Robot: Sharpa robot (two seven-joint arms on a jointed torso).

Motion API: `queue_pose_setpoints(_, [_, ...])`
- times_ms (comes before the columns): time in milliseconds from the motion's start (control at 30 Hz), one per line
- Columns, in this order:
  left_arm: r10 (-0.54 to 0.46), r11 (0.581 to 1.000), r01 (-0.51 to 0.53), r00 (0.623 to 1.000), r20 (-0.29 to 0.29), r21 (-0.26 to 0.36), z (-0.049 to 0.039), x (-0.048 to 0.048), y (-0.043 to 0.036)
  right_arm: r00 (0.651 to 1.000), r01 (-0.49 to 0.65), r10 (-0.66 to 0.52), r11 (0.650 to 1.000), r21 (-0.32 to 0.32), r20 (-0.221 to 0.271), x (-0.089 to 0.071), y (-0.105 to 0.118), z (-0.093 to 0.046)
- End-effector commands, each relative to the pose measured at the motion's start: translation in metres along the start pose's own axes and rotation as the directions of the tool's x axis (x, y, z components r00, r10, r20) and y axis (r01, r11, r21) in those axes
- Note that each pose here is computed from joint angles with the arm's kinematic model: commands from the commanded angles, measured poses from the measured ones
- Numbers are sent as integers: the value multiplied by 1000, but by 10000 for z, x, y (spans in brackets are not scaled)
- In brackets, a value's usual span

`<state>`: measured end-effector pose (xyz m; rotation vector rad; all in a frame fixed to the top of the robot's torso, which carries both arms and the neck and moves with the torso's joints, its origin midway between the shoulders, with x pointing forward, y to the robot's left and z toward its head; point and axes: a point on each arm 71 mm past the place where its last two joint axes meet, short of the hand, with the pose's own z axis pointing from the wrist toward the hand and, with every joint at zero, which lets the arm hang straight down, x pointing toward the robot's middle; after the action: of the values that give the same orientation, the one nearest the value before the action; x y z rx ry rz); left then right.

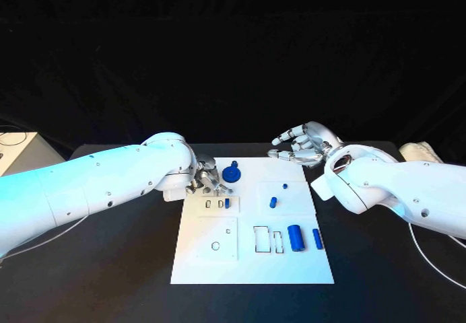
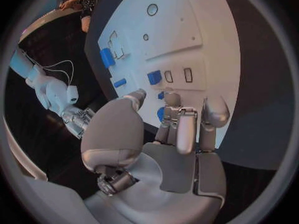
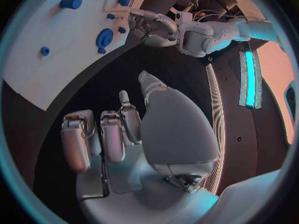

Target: Assemble the parts on the task board

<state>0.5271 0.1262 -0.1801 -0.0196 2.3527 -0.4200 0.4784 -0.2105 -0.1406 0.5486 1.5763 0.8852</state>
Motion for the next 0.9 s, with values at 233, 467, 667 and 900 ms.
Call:
queue_pose_setpoints(233, [-20, 1000, 20, 999, -29, 4, 74, 110, -47, 1000, 22, -22, 1000, -14, -14, 37, 29, 20])
queue_pose_setpoints(467, [-40, 999, 40, 999, -25, 9, 95, 149, -59, 999, 29, -29, 999, -17, -15, 53, 38, 37])
queue_pose_setpoints(667, [-46, 999, 46, 998, -33, 11, 96, 161, -55, 999, 32, -33, 999, -19, -18, 64, 42, 45])
queue_pose_setpoints(900, [-42, 999, 43, 998, -55, 17, 97, 185, -74, 999, 34, -35, 999, -18, -22, 81, 41, 61])
